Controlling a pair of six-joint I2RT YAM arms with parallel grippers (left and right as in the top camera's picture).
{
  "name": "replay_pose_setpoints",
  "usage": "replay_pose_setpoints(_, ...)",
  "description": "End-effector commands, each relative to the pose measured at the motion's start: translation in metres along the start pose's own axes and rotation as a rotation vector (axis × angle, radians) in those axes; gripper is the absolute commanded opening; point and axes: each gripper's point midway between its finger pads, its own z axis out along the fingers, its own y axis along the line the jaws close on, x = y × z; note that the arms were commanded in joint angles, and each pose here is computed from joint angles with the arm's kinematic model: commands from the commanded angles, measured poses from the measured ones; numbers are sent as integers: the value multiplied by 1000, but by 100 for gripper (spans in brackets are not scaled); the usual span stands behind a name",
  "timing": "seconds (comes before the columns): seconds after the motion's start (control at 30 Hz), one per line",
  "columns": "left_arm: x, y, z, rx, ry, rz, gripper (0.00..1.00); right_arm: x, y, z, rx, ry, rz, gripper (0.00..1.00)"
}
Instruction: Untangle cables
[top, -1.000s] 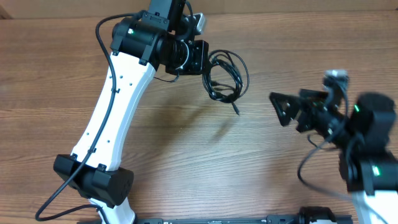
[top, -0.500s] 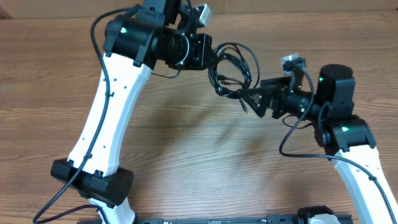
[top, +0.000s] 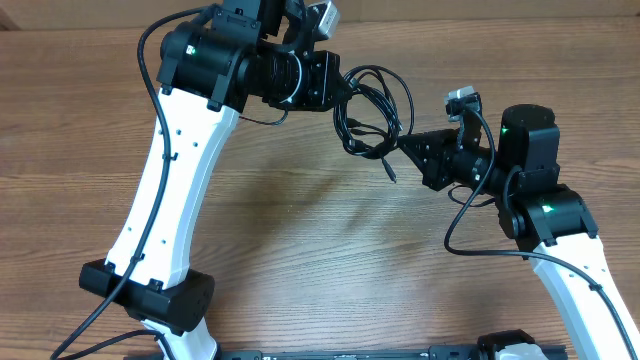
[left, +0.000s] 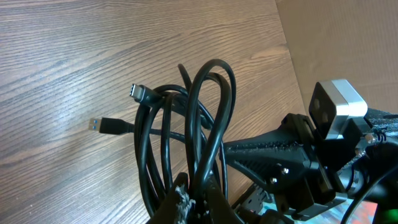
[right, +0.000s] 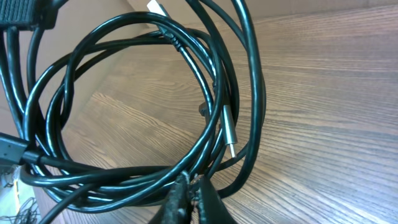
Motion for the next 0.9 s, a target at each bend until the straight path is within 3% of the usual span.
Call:
replay_pose_setpoints(0.0, -4, -19, -21, 45, -48, 39, 4, -4, 2, -3, 10, -18, -16, 43)
replay_pose_setpoints(0.03, -4, -19, -21, 45, -48, 39, 4, -5, 2, -3, 10, -21, -18, 69)
replay_pose_setpoints(0.13, -4, -19, -22, 45, -50, 40, 4, -17, 5, -4, 0, -65, -52, 87)
replay_pose_setpoints(0.4, -4, -26, -26, 68, -57, 45, 4, -34, 9, -7, 3, -106, -71, 81)
replay_pose_setpoints(0.57, -4, -39, -31, 130, -60, 64, 4, -22, -4, 5, 21, -55, -30, 61)
replay_pose_setpoints(0.67, -3, -39, -32, 129, -61, 65, 4, -19, -9, 10, 24, -40, -18, 28)
replay_pose_setpoints(0.7, -3, -39, -32, 129, -60, 65, 4, -18, -10, 11, 25, -36, -15, 12)
replay_pose_setpoints(0.73, -3, -39, -32, 128, -61, 65, 4, -18, -10, 12, 26, -34, -14, 4)
replay_pose_setpoints(0.87, -5, -24, -31, 44, -78, 52, 4, -21, -12, 9, 41, -48, -18, 4)
